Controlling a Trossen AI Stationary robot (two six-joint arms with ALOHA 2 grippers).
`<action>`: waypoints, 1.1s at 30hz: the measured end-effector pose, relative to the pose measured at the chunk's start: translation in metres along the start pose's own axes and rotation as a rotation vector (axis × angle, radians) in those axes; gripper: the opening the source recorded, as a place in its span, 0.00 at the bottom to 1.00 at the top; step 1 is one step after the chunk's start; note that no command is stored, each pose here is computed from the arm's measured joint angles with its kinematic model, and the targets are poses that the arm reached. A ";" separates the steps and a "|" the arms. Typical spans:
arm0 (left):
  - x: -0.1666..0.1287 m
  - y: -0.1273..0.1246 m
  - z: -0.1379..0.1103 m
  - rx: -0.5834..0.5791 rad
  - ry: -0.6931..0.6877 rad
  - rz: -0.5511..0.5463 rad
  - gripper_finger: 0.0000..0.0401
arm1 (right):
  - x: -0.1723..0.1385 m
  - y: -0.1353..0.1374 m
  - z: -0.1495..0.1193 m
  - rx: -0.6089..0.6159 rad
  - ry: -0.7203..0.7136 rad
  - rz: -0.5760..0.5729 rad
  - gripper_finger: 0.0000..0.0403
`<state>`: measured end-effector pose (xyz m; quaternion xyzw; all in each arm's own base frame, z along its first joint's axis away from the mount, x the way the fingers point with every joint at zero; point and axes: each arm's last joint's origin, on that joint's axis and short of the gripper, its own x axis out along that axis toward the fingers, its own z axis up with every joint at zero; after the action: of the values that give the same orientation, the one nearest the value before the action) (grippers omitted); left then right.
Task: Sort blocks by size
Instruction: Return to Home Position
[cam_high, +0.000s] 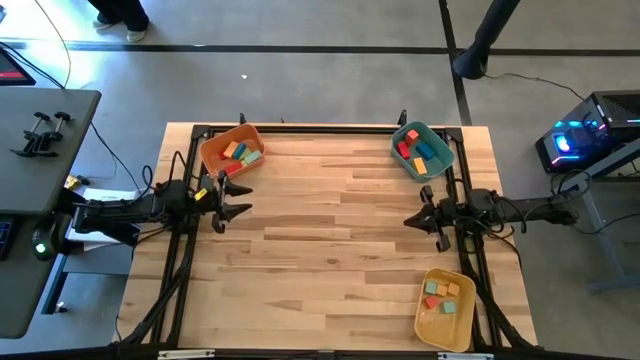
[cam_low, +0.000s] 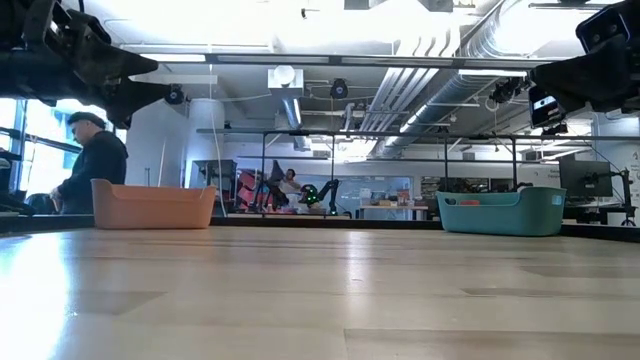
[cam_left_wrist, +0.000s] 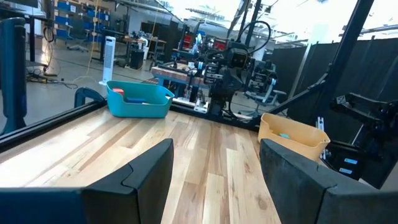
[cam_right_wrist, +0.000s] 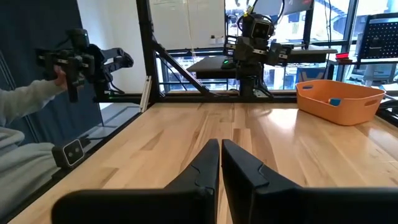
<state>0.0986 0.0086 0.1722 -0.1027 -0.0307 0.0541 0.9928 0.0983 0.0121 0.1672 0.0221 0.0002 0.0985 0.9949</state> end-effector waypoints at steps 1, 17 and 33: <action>0.000 0.000 0.000 0.000 0.000 0.000 0.55 | 0.000 0.000 0.000 0.000 0.000 0.000 0.03; 0.000 0.000 0.000 0.000 0.000 0.000 0.55 | 0.000 0.000 0.000 0.000 0.001 0.000 0.03; -0.001 -0.012 -0.006 0.279 0.054 -0.327 0.55 | 0.000 0.000 0.000 0.000 0.000 -0.001 0.03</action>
<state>0.0988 -0.0040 0.1688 0.0409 -0.0125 -0.1069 0.9934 0.0982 0.0120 0.1672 0.0219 0.0003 0.0979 0.9950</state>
